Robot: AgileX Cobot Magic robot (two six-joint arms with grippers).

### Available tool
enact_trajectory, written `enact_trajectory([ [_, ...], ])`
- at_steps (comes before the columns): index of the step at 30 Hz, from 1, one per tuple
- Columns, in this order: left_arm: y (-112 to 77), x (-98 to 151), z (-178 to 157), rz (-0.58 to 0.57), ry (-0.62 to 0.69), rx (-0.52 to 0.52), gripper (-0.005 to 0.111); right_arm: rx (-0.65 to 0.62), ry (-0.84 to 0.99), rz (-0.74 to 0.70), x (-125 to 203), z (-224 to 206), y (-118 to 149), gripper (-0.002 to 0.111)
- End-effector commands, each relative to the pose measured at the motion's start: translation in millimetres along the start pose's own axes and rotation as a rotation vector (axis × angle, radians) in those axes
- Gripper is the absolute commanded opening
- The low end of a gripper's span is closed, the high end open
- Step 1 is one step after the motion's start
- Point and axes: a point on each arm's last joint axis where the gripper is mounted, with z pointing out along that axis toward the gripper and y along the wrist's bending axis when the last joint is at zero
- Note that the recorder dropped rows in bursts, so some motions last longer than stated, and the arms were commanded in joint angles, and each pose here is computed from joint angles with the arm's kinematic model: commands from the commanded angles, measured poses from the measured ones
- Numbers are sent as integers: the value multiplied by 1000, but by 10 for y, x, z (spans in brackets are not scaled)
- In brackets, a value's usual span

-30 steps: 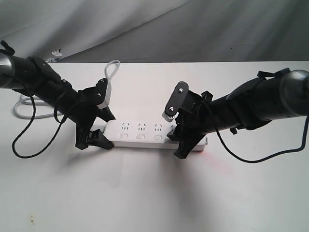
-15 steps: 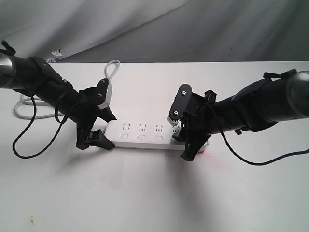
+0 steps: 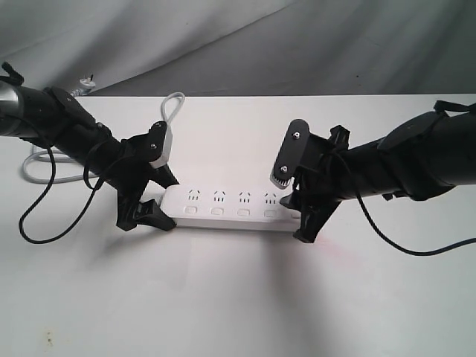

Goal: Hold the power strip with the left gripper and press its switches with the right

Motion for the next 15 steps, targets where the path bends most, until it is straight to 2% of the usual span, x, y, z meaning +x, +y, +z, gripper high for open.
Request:
enact_trajectory([
  [1,0,-13,0,-3,-4,6,54,15,24,11,82,-16,-16,48],
  [15,0,-13,0,-3,-4,6,54,-7,76,32,234,138,7,48],
])
